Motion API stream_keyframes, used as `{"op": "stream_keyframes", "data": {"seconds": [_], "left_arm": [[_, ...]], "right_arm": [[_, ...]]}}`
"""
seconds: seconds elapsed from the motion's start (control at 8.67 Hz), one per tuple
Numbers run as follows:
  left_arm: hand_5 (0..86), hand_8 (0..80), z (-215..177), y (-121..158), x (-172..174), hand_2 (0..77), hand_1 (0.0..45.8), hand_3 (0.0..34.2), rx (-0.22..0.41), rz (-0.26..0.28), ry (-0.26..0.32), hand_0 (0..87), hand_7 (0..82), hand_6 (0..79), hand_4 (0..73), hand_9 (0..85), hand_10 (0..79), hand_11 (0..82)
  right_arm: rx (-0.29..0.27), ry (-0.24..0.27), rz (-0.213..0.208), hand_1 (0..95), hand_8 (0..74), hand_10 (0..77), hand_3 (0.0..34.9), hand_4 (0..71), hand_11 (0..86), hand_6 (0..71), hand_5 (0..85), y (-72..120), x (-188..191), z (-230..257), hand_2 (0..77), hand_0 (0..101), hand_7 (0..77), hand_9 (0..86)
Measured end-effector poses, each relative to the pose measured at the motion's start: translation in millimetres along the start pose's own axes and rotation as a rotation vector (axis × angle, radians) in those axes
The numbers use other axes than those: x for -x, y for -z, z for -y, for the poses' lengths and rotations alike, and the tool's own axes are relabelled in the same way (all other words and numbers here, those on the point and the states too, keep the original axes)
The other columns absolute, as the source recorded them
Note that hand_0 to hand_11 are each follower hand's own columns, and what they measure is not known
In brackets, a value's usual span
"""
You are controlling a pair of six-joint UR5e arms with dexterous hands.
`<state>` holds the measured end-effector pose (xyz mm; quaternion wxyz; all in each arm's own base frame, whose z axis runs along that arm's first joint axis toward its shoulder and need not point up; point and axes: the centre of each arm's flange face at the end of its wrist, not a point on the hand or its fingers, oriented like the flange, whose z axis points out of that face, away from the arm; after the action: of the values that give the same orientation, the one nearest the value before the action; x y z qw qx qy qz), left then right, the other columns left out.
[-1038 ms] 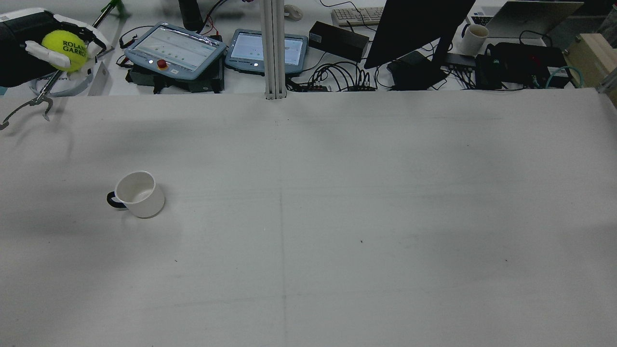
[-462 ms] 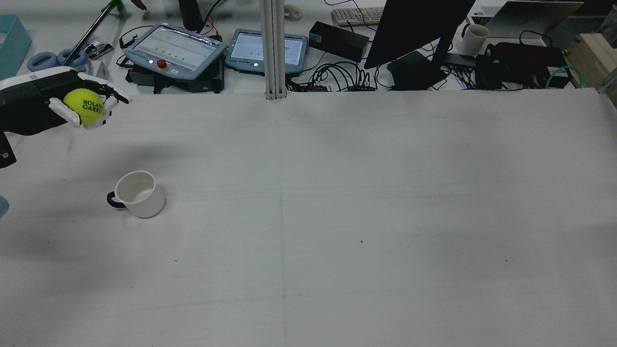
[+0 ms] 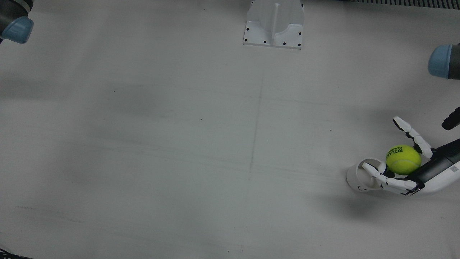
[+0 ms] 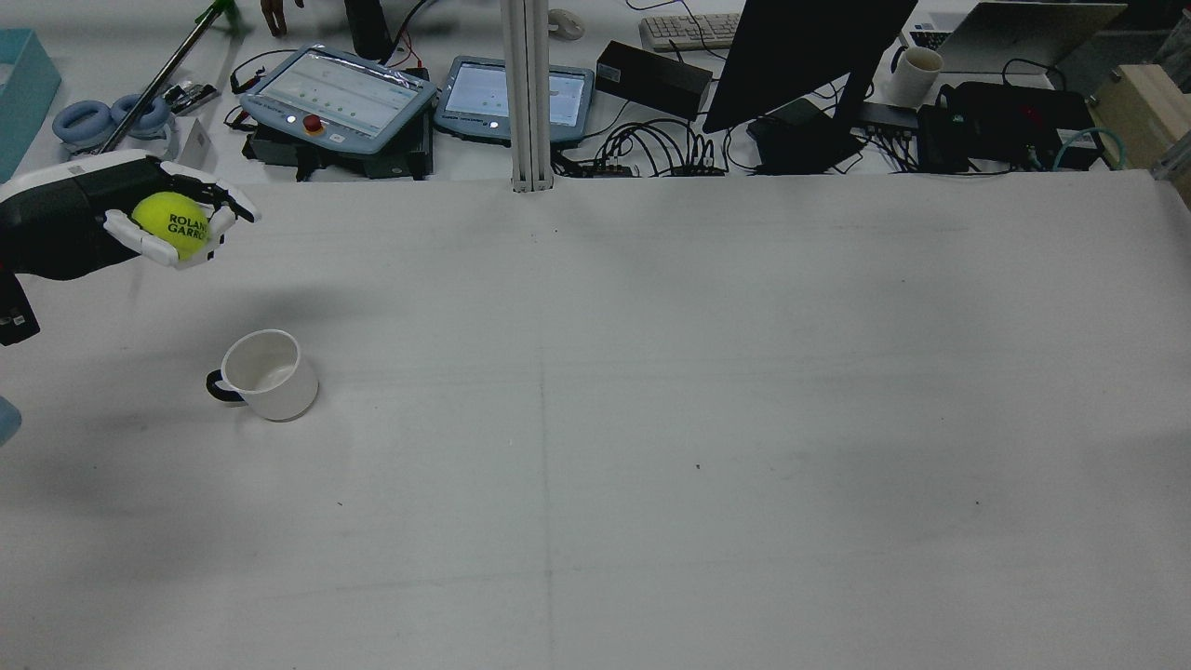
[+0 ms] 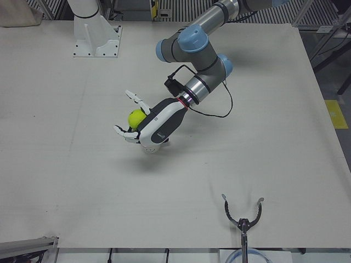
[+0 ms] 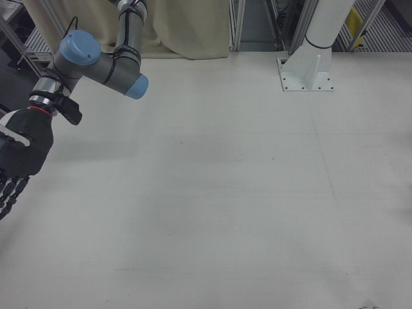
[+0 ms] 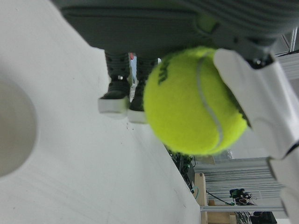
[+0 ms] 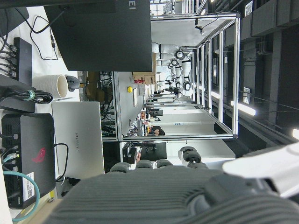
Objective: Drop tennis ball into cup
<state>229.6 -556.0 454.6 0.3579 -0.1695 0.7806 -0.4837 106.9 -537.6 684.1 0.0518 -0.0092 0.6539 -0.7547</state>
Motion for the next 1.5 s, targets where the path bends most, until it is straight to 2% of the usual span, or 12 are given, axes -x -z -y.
{"op": "stream_keyframes", "data": {"seconds": [0.23, 0.35, 0.46, 0.58, 0.69, 0.81, 0.92, 1.04, 1.15, 1.27, 1.38, 1.5], "left_arm": [[20.2, 61.1, 0, -3, 9, 6.5, 1.6, 0.0, 0.000, 0.015, -0.006, 46.8, 58.4, 53.5, 51.8, 66.0, 52.4, 69.8], [16.9, 57.3, 2, -3, 11, 7.6, 1.6, 0.0, -0.003, 0.018, -0.006, 45.5, 58.4, 53.5, 50.7, 69.3, 49.6, 69.8], [14.2, 51.3, 4, -1, 12, 13.6, 0.5, 0.0, -0.006, 0.018, -0.007, 37.3, 58.4, 53.5, 40.9, 73.1, 42.0, 62.7], [4.9, 42.5, 6, 1, 13, 3.3, 0.5, 0.0, -0.007, 0.018, -0.008, 41.7, 58.4, 53.5, 30.0, 67.1, 30.5, 52.4], [1.1, 31.6, 8, 4, 15, 2.2, 1.1, 0.0, -0.007, 0.018, -0.008, 39.0, 58.4, 53.5, 21.3, 56.7, 16.9, 41.5], [0.5, 18.0, 12, 9, 17, 2.2, 5.4, 0.0, -0.007, 0.018, -0.008, 42.0, 58.4, 53.5, 18.0, 45.3, 0.5, 28.9], [0.5, 18.0, 14, 12, 19, 2.2, 5.4, 0.0, -0.005, 0.017, -0.008, 42.0, 58.4, 53.5, 18.0, 45.3, 0.5, 28.9], [0.5, 0.0, 15, 14, 20, 2.2, 16.9, 0.0, -0.005, 0.016, -0.008, 45.5, 55.6, 48.5, 15.3, 14.7, 0.0, 0.0], [0.5, 0.0, 16, 15, 20, 2.2, 16.9, 0.0, -0.005, 0.016, -0.008, 45.5, 55.6, 48.5, 15.3, 14.7, 0.0, 0.0], [0.5, 0.5, 16, 15, 20, 1.6, 13.1, 0.0, -0.005, 0.016, -0.009, 45.7, 36.5, 26.2, 16.4, 1.1, 0.0, 0.0], [0.5, 0.5, 16, 15, 20, 1.1, 6.5, 0.0, -0.006, 0.016, -0.009, 45.6, 25.6, 11.4, 16.4, 1.1, 0.0, 0.0], [0.5, 0.5, 17, 16, 21, 1.1, 11.4, 0.0, -0.007, 0.016, -0.009, 45.6, 12.5, 0.0, 16.4, 1.1, 0.0, 0.0]], "right_arm": [[0.000, 0.000, 0.000, 0.5, 0.0, 0.0, 0.0, 0.0, 0.5, 0.0, 0.0, 0.0, 0, 0, 0.5, 0, 0.0, 0.0], [0.000, 0.000, 0.000, 0.5, 0.0, 0.0, 0.0, 0.0, 0.5, 0.0, 0.0, 0.0, 0, 0, 0.5, 0, 0.0, 0.0], [0.000, 0.000, 0.000, 0.5, 0.0, 0.0, 0.0, 0.0, 0.5, 0.0, 0.0, 0.0, 0, 0, 0.5, 0, 0.0, 0.0], [-0.001, 0.000, 0.000, 0.5, 0.0, 0.0, 0.0, 0.0, 0.5, 0.0, 0.0, 0.0, 0, 0, 0.5, 0, 0.0, 0.0], [-0.001, 0.000, 0.000, 0.5, 0.0, 0.0, 0.0, 0.0, 0.5, 0.0, 0.0, 0.0, 0, 0, 0.5, 0, 0.0, 0.0], [0.000, 0.000, 0.000, 0.5, 0.0, 0.0, 0.0, 0.0, 0.5, 0.0, 0.0, 0.0, 0, 0, 0.5, 0, 0.0, 0.0], [0.000, 0.000, 0.000, 0.5, 0.0, 0.0, 0.0, 0.0, 0.5, 0.0, 0.0, 0.0, 0, 0, 0.5, 0, 0.0, 0.0], [0.001, 0.000, 0.000, 0.5, 0.0, 0.0, 0.0, 0.0, 0.5, 0.0, 0.0, 0.0, 0, 0, 0.5, 0, 0.0, 0.0], [0.001, 0.000, 0.000, 0.5, 0.0, 0.0, 0.0, 0.0, 0.5, 0.0, 0.0, 0.0, 0, 0, 0.5, 0, 0.0, 0.0], [0.000, 0.000, 0.000, 0.5, 0.0, 0.0, 0.0, 0.0, 0.5, 0.0, 0.0, 0.0, 0, 0, 0.5, 0, 0.0, 0.0], [0.001, 0.000, 0.000, 0.5, 0.0, 0.0, 0.0, 0.0, 0.5, 0.0, 0.0, 0.0, 0, 0, 0.5, 0, 0.0, 0.0], [0.001, 0.000, 0.000, 0.5, 0.0, 0.0, 0.0, 0.0, 0.5, 0.0, 0.0, 0.0, 0, 0, 0.5, 0, 0.0, 0.0]]}}
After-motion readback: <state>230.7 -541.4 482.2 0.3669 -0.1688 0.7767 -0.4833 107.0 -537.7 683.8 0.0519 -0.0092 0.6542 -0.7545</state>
